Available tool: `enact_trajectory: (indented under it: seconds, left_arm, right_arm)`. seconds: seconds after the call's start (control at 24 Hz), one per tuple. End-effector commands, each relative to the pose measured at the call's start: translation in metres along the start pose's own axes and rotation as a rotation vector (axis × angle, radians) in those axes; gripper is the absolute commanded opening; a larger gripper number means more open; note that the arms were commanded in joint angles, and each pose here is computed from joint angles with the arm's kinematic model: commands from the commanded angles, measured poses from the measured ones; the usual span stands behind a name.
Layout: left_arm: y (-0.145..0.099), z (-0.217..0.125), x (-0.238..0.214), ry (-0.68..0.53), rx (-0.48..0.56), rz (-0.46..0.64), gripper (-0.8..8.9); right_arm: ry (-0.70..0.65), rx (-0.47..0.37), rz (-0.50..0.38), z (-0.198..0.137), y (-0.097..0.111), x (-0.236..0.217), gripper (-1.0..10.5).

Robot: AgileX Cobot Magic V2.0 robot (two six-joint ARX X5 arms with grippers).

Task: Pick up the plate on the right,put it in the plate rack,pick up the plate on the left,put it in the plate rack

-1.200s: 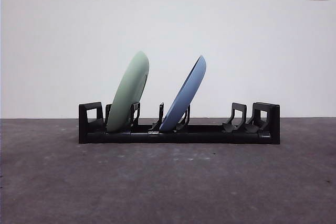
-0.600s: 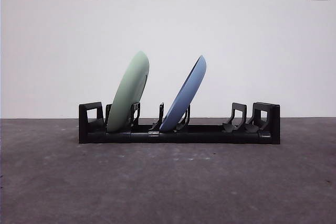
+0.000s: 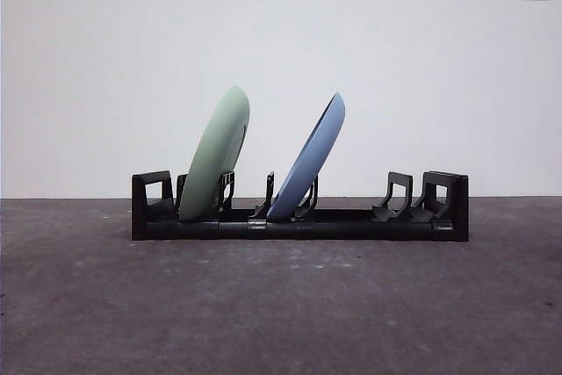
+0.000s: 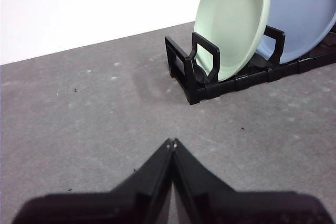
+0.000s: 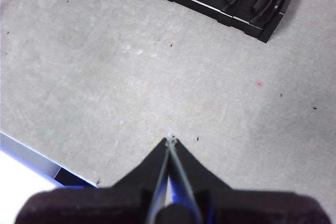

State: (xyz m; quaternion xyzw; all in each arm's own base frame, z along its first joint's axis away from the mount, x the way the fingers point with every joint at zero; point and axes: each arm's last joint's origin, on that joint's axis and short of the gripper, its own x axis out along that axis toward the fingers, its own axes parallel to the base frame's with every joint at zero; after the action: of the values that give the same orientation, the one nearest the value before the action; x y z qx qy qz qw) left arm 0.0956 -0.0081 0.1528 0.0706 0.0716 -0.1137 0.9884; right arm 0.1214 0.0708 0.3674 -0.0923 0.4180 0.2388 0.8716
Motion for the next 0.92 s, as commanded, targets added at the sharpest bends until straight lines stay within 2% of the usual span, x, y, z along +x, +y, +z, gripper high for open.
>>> enact_trajectory:
  seconds: [0.04,0.12,0.29,0.46,0.58,0.75,0.92]
  left_arm:
    - [0.0,-0.003,0.001,0.004,-0.008,0.006,-0.03]
    - [0.0,-0.003,0.001,0.004,-0.008,0.006,-0.03]
    - [0.0,-0.003,0.001,0.004,-0.008,0.006,-0.03]
    - [0.0,-0.003,0.001,0.004,-0.008,0.006,-0.03]
    - [0.0,-0.003,0.001,0.004,-0.008,0.006,-0.03]
    - [0.0,-0.003,0.001,0.004,-0.008,0.006,-0.03]
    - [0.0,-0.003,0.001,0.004,-0.008,0.006,-0.03]
  right_arm:
    - [-0.002,-0.02,-0.005,-0.001,0.0,0.002,0.0]
    - [-0.055,-0.054,-0.003,-0.001,0.0,-0.004,0.0]
    - [-0.27,-0.144,0.052,-0.011,0.002,-0.016,0.0]
    - [-0.51,-0.123,-0.016,-0.046,-0.007,0.004,0.0]
    - [-0.635,-0.09,-0.09,-0.076,-0.016,0.03,0.0]
    - [-0.707,-0.076,-0.139,-0.117,-0.02,0.062,0.0]
    - [-0.721,-0.074,-0.163,-0.138,-0.022,0.081,0.0]
